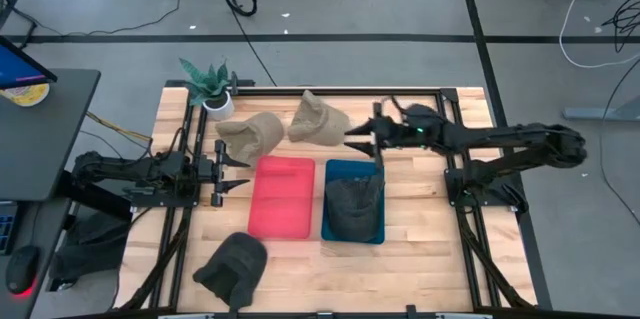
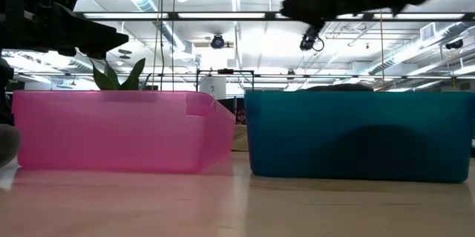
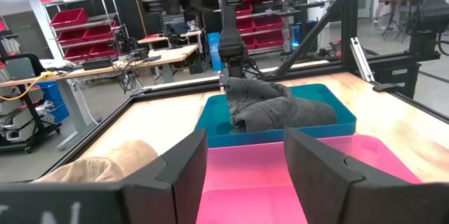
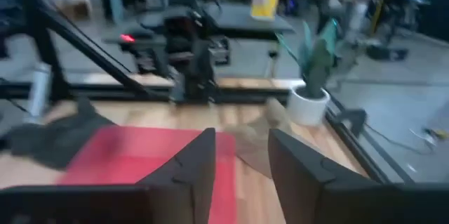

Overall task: Pick & Place hat
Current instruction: Put the black cap into the blue bin

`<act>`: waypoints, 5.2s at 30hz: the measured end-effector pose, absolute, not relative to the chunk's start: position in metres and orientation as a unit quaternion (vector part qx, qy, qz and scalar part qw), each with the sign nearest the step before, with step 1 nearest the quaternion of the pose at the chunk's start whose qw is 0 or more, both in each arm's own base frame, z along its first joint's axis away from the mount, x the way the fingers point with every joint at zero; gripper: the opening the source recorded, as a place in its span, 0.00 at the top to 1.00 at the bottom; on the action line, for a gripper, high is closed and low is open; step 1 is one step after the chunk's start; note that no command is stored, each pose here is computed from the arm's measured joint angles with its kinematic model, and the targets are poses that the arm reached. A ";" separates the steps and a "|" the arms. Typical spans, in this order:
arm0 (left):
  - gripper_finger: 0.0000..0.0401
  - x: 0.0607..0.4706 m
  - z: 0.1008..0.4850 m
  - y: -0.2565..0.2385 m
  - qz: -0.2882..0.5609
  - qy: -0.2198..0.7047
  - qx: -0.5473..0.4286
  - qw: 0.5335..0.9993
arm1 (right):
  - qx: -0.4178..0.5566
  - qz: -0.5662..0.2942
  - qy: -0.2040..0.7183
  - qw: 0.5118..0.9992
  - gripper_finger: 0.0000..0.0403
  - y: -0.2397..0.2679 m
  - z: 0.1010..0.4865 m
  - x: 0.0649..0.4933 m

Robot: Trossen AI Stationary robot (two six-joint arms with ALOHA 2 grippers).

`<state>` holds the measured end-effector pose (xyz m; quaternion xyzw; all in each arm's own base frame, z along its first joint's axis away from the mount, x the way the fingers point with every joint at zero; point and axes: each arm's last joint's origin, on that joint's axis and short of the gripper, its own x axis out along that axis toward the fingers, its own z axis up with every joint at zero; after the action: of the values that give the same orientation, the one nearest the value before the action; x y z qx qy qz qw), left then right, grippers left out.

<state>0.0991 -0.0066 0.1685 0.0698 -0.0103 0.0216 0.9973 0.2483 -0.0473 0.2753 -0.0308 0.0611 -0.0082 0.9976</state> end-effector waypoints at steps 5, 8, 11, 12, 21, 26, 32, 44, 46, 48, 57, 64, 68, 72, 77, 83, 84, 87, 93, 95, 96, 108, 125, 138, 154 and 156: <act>0.52 0.099 0.169 -0.007 0.022 -0.010 0.070 0.997 | -0.017 -0.005 0.014 1.000 0.70 -0.039 0.264 0.210; 0.52 0.099 0.169 -0.007 0.022 -0.010 0.070 0.997 | -0.004 -0.005 -0.037 0.999 0.73 -0.035 0.259 0.190; 0.52 0.099 0.169 -0.007 0.022 -0.010 0.070 0.997 | -0.007 -0.004 -0.079 0.997 0.79 -0.031 0.250 0.175; 0.52 0.099 0.169 -0.007 0.022 -0.010 0.070 0.997 | -0.008 -0.004 -0.088 0.996 0.81 -0.031 0.247 0.171; 0.52 0.099 0.169 -0.007 0.022 -0.010 0.070 0.997 | 0.000 -0.005 -0.110 0.994 0.97 -0.026 0.223 0.149; 0.52 0.099 0.169 -0.007 0.022 -0.010 0.070 0.997 | -0.005 -0.017 -0.120 0.993 0.99 -0.025 0.210 0.141; 0.52 0.099 0.169 -0.007 0.022 -0.010 0.070 0.997 | 0.000 -0.016 -0.128 0.992 0.99 -0.023 0.193 0.130; 0.52 0.099 0.169 -0.007 0.022 -0.010 0.069 0.997 | -0.021 0.029 -0.106 0.994 1.00 -0.018 0.191 0.121; 0.52 0.099 0.169 -0.007 0.022 -0.010 0.069 0.997 | -0.016 0.033 -0.085 0.996 1.00 -0.018 0.187 0.118; 0.52 0.099 0.169 -0.007 0.022 -0.011 0.069 0.997 | -0.012 0.033 -0.065 0.997 1.00 -0.017 0.183 0.116; 0.52 0.099 0.169 -0.007 0.022 -0.010 0.069 0.997 | -0.045 0.015 -0.005 0.999 1.00 -0.016 0.171 0.105; 0.52 0.099 0.168 -0.008 -0.006 -0.011 0.069 0.998 | -0.053 0.012 0.008 0.999 1.00 -0.015 0.168 0.100; 0.52 0.099 0.168 -0.008 -0.006 -0.012 0.069 0.998 | -0.066 0.006 0.010 0.998 1.00 -0.016 0.167 0.100; 0.52 0.099 0.168 -0.008 0.000 -0.011 0.065 0.998 | -0.039 -0.006 0.012 0.999 1.00 -0.017 0.167 0.100; 0.52 0.099 0.169 -0.007 0.010 -0.012 0.018 1.000 | 0.003 -0.008 0.012 1.000 0.97 -0.017 0.167 0.100; 0.52 0.099 0.174 -0.008 0.006 -0.039 0.029 0.999 | 0.012 -0.008 0.012 1.000 0.94 -0.017 0.167 0.100; 0.52 0.099 0.176 -0.008 0.004 -0.047 0.039 0.998 | 0.012 -0.008 0.012 1.000 0.94 -0.017 0.167 0.100; 0.52 0.097 0.185 -0.008 -0.012 -0.055 0.058 0.997 | 0.012 -0.008 0.012 1.000 0.94 -0.017 0.167 0.100; 0.52 0.086 0.223 -0.009 -0.034 -0.058 0.097 0.993 | 0.012 -0.008 0.012 1.000 0.94 -0.017 0.167 0.100; 0.52 0.083 0.239 -0.008 -0.033 -0.040 0.110 0.993 | 0.012 -0.008 0.012 1.000 0.94 -0.017 0.167 0.100; 0.52 0.082 0.247 -0.008 -0.033 -0.027 0.112 0.993 | 0.012 -0.008 0.012 1.000 0.94 -0.017 0.167 0.100; 0.52 0.115 0.298 -0.025 -0.104 0.185 0.121 0.970 | 0.012 -0.008 0.012 1.000 0.93 -0.017 0.167 0.100; 0.52 0.162 0.316 -0.133 -0.128 0.494 0.146 0.848 | 0.011 -0.008 0.012 1.000 0.93 -0.017 0.167 0.100; 0.52 0.155 0.269 -0.202 -0.115 0.593 0.105 0.790 | 0.011 -0.008 0.012 1.000 0.93 -0.017 0.167 0.100; 0.52 0.161 0.229 -0.240 -0.090 0.604 0.099 0.786 | 0.011 -0.008 0.012 1.000 0.93 -0.017 0.167 0.100; 0.52 0.159 0.225 -0.242 -0.080 0.587 0.096 0.800 | 0.011 -0.008 0.012 1.000 0.93 -0.017 0.167 0.100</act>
<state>0.1588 -0.2424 0.2254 0.0964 0.5873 -0.0796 0.7996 0.1004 -0.0165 0.1671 0.0113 0.0121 -0.0077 0.9998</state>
